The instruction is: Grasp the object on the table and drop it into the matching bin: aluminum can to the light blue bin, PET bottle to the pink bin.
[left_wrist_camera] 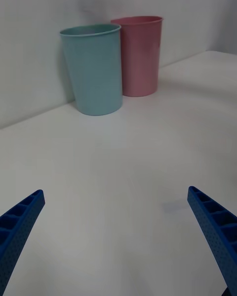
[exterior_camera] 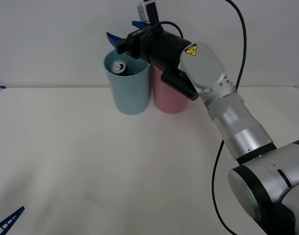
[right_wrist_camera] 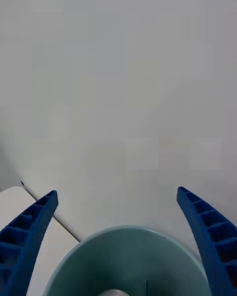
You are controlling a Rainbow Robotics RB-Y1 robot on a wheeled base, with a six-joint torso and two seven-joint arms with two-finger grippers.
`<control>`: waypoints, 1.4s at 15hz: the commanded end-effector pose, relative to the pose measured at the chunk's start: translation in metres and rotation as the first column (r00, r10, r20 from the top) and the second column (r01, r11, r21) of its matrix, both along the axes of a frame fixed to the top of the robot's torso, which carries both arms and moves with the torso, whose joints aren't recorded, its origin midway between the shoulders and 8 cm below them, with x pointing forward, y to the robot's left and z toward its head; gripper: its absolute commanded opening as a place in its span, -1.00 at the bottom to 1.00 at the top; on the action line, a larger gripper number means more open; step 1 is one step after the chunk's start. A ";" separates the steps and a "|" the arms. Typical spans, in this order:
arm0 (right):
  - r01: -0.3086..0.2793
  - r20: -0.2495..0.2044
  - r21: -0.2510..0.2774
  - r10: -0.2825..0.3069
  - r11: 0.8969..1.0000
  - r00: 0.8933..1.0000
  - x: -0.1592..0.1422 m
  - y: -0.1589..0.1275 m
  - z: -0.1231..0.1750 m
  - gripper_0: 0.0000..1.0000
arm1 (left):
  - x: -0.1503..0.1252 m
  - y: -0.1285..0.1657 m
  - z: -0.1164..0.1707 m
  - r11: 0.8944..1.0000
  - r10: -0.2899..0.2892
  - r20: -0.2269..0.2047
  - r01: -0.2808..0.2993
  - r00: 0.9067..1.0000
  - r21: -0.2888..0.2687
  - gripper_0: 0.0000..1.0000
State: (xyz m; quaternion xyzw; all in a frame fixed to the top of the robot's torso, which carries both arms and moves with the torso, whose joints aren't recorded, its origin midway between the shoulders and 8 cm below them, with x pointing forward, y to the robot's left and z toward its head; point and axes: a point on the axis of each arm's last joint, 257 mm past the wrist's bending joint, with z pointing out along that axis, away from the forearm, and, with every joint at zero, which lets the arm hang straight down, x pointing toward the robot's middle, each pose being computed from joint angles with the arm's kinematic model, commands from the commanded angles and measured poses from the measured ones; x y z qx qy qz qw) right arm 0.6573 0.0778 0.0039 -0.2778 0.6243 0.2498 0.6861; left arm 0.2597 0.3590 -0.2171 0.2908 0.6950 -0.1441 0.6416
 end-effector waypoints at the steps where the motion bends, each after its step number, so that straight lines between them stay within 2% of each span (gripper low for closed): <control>1: -0.003 0.007 0.002 0.003 1.000 1.000 -0.001 0.000 0.002 1.00 | 0.000 0.000 0.000 1.000 0.000 0.000 0.000 1.000 0.000 1.00; 5: -0.013 0.011 0.005 0.013 1.000 1.000 -0.001 -0.008 0.007 1.00 | 0.000 0.000 0.000 1.000 0.000 0.000 0.000 1.000 0.000 1.00; 8: -0.015 0.038 -0.004 0.015 1.000 0.999 -0.009 -0.025 0.006 1.00 | 0.000 0.000 0.000 1.000 0.000 0.000 0.000 1.000 0.000 1.00; 12: -0.064 0.074 -0.018 0.065 0.998 0.995 -0.042 -0.051 -0.001 1.00 | 0.000 0.000 0.000 1.000 0.000 0.000 0.000 1.000 0.000 1.00; 16: -0.136 0.064 -0.050 0.140 0.989 0.988 -0.089 -0.092 -0.019 1.00 | 0.000 0.000 0.000 1.000 0.000 0.000 0.000 1.000 0.000 1.00; 20: -0.162 0.058 -0.065 0.166 0.985 0.985 -0.131 -0.130 -0.034 1.00 | 0.000 0.000 0.000 1.000 0.000 0.000 0.000 1.000 0.000 1.00; 21: -0.160 0.072 -0.083 0.166 0.984 0.984 -0.139 -0.139 -0.038 1.00 | 0.000 0.000 0.000 1.000 0.000 0.000 0.000 1.000 0.000 1.00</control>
